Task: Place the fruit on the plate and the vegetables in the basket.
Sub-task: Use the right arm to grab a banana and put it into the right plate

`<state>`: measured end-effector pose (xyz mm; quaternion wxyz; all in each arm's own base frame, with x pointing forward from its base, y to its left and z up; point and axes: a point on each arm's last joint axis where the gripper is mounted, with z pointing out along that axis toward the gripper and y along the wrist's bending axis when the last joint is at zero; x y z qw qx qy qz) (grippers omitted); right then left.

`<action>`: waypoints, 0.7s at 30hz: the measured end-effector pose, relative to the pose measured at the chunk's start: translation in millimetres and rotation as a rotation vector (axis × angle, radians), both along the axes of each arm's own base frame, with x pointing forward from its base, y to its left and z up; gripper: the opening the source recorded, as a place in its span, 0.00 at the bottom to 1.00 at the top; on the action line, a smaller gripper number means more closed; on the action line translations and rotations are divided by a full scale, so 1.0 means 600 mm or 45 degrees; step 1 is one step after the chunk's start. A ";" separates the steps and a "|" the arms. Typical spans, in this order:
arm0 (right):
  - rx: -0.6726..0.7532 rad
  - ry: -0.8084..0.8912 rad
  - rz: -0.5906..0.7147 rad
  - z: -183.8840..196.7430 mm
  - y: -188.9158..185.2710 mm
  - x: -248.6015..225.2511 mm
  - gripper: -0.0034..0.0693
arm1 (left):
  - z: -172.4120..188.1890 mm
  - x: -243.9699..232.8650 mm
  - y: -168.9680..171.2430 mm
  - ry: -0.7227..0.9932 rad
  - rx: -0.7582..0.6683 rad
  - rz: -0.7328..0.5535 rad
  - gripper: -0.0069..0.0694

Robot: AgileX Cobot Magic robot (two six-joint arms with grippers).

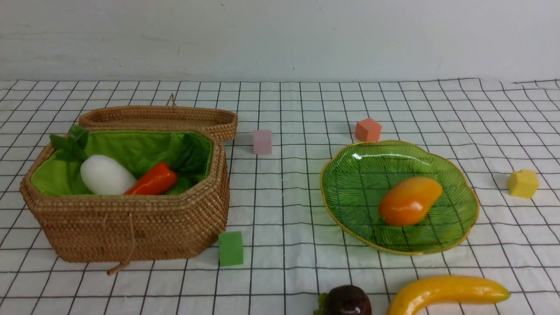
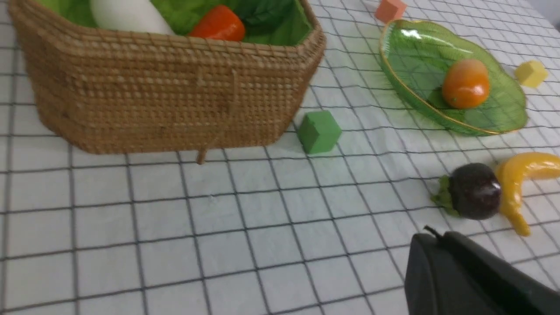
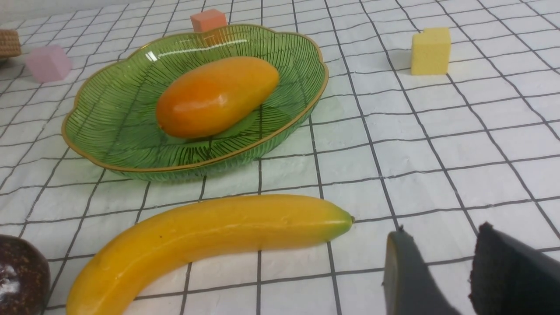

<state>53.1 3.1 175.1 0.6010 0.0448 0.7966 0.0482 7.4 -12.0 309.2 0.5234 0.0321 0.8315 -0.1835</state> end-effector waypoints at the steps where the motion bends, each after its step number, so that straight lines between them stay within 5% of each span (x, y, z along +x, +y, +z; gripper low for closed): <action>1: 0.000 0.000 0.000 0.000 0.000 0.000 0.38 | 0.000 0.000 0.000 -0.003 -0.001 0.001 0.07; 7: 0.000 0.000 0.000 0.000 0.000 0.000 0.38 | -0.026 0.038 0.018 -0.183 0.088 0.193 0.07; 12: 0.000 0.000 0.000 0.000 0.000 0.000 0.38 | -0.111 0.050 0.025 -0.265 0.159 0.293 0.07; 18: 0.000 0.000 0.000 0.000 0.000 0.000 0.38 | -0.232 0.070 0.018 -0.055 0.182 0.316 0.08; 21: 0.000 0.000 0.000 0.000 0.000 0.000 0.38 | -0.237 0.072 0.016 -0.082 0.195 0.292 0.08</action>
